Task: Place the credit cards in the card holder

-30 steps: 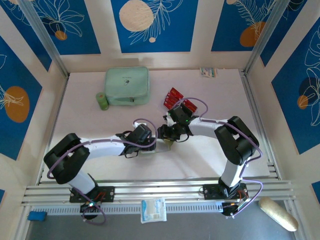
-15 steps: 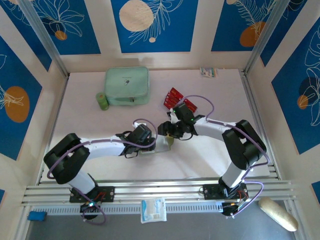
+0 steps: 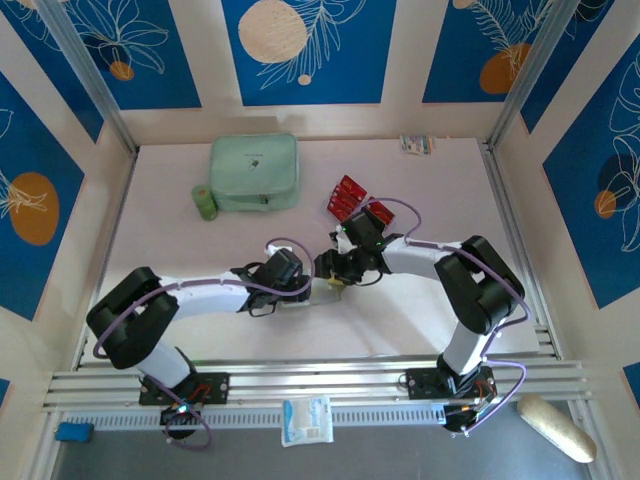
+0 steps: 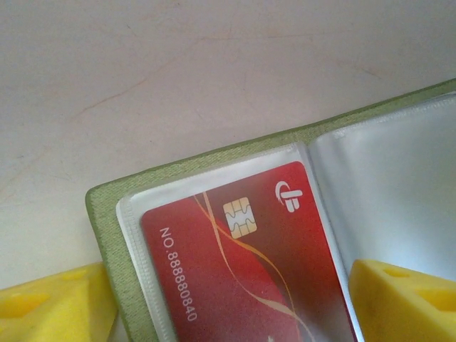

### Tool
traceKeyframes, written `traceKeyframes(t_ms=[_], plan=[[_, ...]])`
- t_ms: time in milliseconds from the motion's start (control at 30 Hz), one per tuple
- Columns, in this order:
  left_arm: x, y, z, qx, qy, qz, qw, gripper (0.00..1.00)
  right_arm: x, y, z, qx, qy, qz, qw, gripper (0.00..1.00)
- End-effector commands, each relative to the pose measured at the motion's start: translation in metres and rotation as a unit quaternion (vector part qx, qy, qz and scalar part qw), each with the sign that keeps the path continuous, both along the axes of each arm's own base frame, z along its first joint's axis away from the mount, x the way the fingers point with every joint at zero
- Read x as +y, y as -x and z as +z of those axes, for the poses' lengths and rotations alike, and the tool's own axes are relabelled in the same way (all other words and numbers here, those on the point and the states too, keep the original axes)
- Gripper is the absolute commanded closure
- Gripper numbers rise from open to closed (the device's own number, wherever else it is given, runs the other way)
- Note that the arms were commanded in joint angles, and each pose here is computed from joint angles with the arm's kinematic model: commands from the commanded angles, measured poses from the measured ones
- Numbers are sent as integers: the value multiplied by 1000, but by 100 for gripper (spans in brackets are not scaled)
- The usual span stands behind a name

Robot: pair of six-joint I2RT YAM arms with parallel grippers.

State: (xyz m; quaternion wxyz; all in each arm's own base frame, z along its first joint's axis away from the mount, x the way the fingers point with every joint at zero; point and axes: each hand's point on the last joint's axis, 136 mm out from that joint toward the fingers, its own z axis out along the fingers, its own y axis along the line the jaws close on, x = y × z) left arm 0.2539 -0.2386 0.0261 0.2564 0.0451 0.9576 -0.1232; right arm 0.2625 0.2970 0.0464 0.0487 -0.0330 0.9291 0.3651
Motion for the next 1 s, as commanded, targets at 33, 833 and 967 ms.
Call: traceKeyframes(t_ms=[33,833,967], plan=[[3,7,0,3,-2,-10,1000,16,16,0,15,5,-31,12,999,44],[93,30,57,-58,24,125,990,1,71,8,34,21,-77,39,996,36],[107,38,60,-62,26,140,988,0,82,5,24,35,-78,38,996,36]])
